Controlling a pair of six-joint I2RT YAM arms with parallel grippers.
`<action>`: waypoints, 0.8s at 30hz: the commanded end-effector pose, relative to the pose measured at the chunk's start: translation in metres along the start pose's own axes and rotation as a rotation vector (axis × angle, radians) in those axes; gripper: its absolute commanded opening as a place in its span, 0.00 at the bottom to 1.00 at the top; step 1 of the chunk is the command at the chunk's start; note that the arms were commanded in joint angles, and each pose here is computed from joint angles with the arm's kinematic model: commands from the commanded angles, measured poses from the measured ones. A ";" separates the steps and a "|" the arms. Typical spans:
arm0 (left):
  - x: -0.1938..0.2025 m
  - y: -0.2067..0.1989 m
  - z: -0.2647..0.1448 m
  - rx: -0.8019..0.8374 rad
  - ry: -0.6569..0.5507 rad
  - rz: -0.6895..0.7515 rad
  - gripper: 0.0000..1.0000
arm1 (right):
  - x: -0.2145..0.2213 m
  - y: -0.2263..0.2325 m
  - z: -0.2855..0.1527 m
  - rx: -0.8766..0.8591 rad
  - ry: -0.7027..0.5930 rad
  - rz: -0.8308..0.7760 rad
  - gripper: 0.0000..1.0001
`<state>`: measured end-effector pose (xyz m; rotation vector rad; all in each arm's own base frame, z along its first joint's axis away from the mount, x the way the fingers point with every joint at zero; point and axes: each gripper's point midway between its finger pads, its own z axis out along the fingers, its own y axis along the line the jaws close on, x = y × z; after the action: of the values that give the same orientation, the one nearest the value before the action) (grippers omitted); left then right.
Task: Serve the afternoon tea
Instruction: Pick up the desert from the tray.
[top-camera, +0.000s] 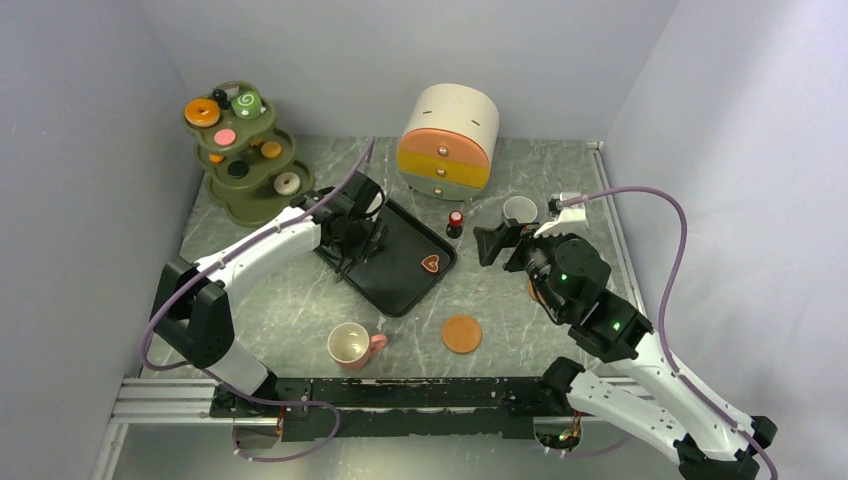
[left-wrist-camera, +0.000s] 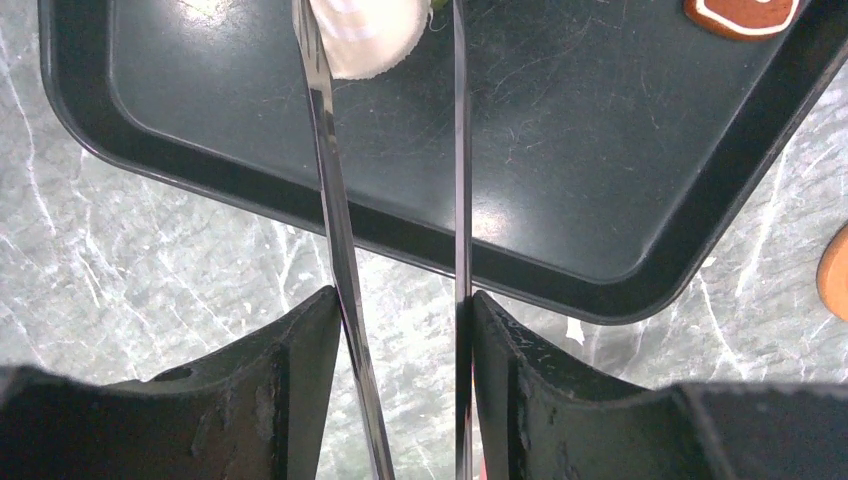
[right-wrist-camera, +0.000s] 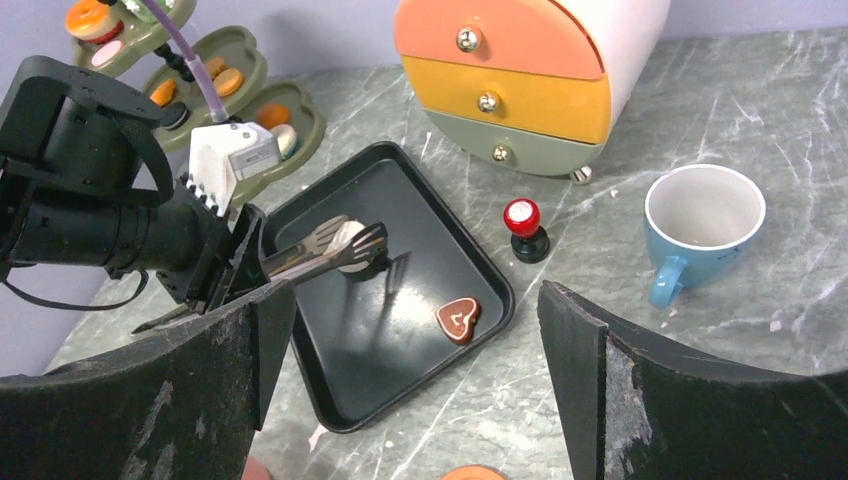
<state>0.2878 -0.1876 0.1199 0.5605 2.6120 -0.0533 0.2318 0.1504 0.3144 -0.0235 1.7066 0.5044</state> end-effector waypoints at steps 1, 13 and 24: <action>-0.003 -0.008 -0.009 0.039 -0.029 -0.019 0.53 | -0.008 0.001 0.000 -0.004 -0.030 0.003 0.95; -0.008 0.016 -0.001 -0.104 -0.006 0.013 0.55 | -0.009 0.000 -0.002 -0.005 -0.038 0.010 0.95; -0.005 0.011 0.003 -0.082 0.018 0.024 0.55 | -0.011 -0.002 -0.004 -0.001 -0.043 0.009 0.95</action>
<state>0.2946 -0.1776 0.1088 0.5580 2.6382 0.0714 0.2306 0.1489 0.3199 -0.0150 1.6866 0.5158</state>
